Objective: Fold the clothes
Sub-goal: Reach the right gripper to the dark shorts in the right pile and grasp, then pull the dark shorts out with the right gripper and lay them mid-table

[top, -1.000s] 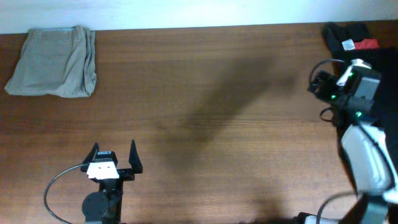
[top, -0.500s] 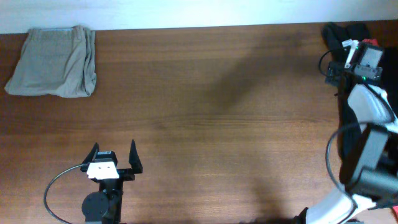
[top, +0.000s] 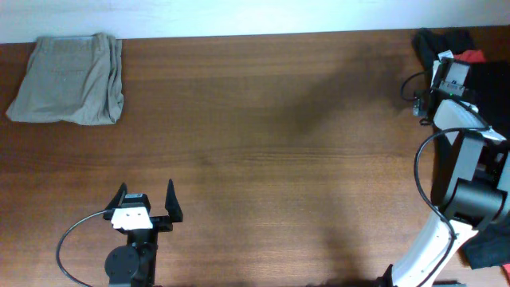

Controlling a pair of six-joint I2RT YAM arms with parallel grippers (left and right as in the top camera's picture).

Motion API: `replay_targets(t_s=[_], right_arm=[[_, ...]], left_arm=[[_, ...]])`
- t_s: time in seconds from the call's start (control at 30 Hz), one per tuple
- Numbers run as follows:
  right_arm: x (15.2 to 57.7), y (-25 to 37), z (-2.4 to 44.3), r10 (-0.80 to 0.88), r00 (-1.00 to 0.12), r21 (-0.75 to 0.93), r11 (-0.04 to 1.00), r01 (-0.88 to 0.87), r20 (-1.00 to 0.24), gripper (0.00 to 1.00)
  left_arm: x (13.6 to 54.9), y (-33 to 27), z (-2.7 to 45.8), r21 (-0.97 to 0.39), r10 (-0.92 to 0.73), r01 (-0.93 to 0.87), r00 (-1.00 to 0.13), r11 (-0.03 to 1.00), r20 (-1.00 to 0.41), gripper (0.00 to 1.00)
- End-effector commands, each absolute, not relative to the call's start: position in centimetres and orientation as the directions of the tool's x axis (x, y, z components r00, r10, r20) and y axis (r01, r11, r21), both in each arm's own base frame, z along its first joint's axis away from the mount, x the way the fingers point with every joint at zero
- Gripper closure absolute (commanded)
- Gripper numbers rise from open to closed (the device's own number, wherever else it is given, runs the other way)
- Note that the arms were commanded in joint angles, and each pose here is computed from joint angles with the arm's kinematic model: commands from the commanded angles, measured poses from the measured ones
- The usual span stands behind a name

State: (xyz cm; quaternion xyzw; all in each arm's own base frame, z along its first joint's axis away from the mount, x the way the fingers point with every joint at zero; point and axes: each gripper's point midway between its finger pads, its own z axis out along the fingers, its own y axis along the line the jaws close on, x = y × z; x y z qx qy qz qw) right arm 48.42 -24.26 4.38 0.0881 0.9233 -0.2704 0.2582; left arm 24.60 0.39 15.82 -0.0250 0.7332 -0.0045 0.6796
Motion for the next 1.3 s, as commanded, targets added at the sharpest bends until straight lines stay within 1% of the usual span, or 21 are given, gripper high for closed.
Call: replay_targets(t_s=[0.0,0.07,0.17,0.2,0.27,0.33,0.37,0.4,0.43,0.5,0.57,0.67,0.7,0.77,0.8,0.93,1.1,1.2,1.27], right_arm=[[48.9,-25.0,3.9,0.018,-0.853,-0.494,0.809,0.319,-0.521,0.13],[48.7,-25.6,3.6,0.025,-0.857,-0.523,0.782,0.337,-0.515,0.17],[48.5,-25.9,2.9,0.023,-0.867,-0.538,0.776,0.330,-0.499,0.17],[48.5,-26.0,2.8,0.025,-0.867,-0.538,0.775,0.331,-0.498,0.19],[48.6,-26.2,2.9,0.029,-0.860,-0.535,0.772,0.343,-0.510,0.31],[48.7,-26.2,3.0,0.028,-0.858,-0.536,0.771,0.345,-0.513,0.34],[48.7,-26.2,3.0,0.028,-0.857,-0.535,0.771,0.346,-0.514,0.37],[48.7,-26.2,3.0,0.028,-0.858,-0.535,0.771,0.345,-0.514,0.42],[48.7,-26.2,3.0,0.028,-0.857,-0.534,0.771,0.346,-0.514,0.55],[48.7,-26.2,3.0,0.040,-0.852,-0.527,0.770,0.359,-0.522,0.71],[48.7,-26.2,3.0,0.055,-0.845,-0.517,0.770,0.375,-0.532,0.83],[48.7,-26.2,3.0,0.069,-0.838,-0.507,0.768,0.391,-0.542,0.94],[48.7,-26.2,3.1,0.069,-0.838,-0.508,0.767,0.391,-0.542,0.96],[48.3,-26.8,3.7,0.107,-0.820,-0.512,0.733,0.448,-0.563,0.96],[48.1,-27.3,4.4,0.136,-0.798,-0.507,0.707,0.493,-0.587,0.96],[48.4,-27.8,8.1,0.129,-0.758,-0.489,0.693,0.530,-0.640,0.96],[48.1,-27.1,15.8,0.098,-0.676,-0.449,0.677,0.584,-0.730,0.96],[47.9,-25.6,20.7,0.062,-0.621,-0.422,0.681,0.599,-0.781,0.96],[47.9,-23.4,24.6,0.022,-0.567,-0.395,0.697,0.599,-0.823,0.96]], left_arm=[[24.6,0.6,15.7,-0.018,-0.021,-0.040,-0.077,0.999,-0.997,0.01],[24.6,0.6,15.7,-0.018,-0.021,-0.040,-0.077,0.999,-0.997,0.01],[24.6,0.6,15.7,-0.018,-0.021,-0.040,-0.077,0.999,-0.997,0.01],[24.6,0.6,15.7,-0.018,-0.021,-0.040,-0.077,0.999,-0.997,0.01],[24.6,0.6,15.7,-0.018,-0.021,-0.040,-0.077,0.999,-0.997,0.01],[24.6,0.6,15.7,-0.018,-0.021,-0.040,-0.077,0.999,-0.997,0.01],[24.6,0.6,15.7,-0.018,-0.021,-0.040,-0.077,0.999,-0.997,0.01],[24.6,0.6,15.7,-0.018,-0.021,-0.040,-0.077,0.999,-0.997,0.01],[24.6,0.6,15.7,-0.018,-0.021,-0.040,-0.077,0.999,-0.997,0.01],[24.6,0.6,15.7,-0.018,-0.021,-0.040,-0.077,0.999,-0.997,0.01],[24.6,0.6,15.7,-0.018,-0.021,-0.040,-0.077,0.999,-0.997,0.01],[24.6,0.6,15.7,-0.018,-0.021,-0.040,-0.077,0.999,-0.997,0.01],[24.6,0.6,15.7,-0.018,-0.021,-0.040,-0.077,0.999,-0.997,0.01],[24.6,0.6,15.7,-0.018,-0.021,-0.040,-0.077,0.999,-0.997,0.01],[24.6,0.6,15.7,-0.018,-0.021,-0.040,-0.077,0.999,-0.997,0.01],[24.6,0.6,15.7,-0.018,-0.021,-0.040,-0.077,0.999,-0.997,0.01],[24.6,0.6,15.7,-0.018,-0.021,-0.040,-0.077,0.999,-0.997,0.01],[24.6,0.6,15.7,-0.018,-0.021,-0.040,-0.077,0.999,-0.997,0.01],[24.6,0.6,15.7,-0.018,-0.021,-0.040,-0.077,0.999,-0.997,0.01]])
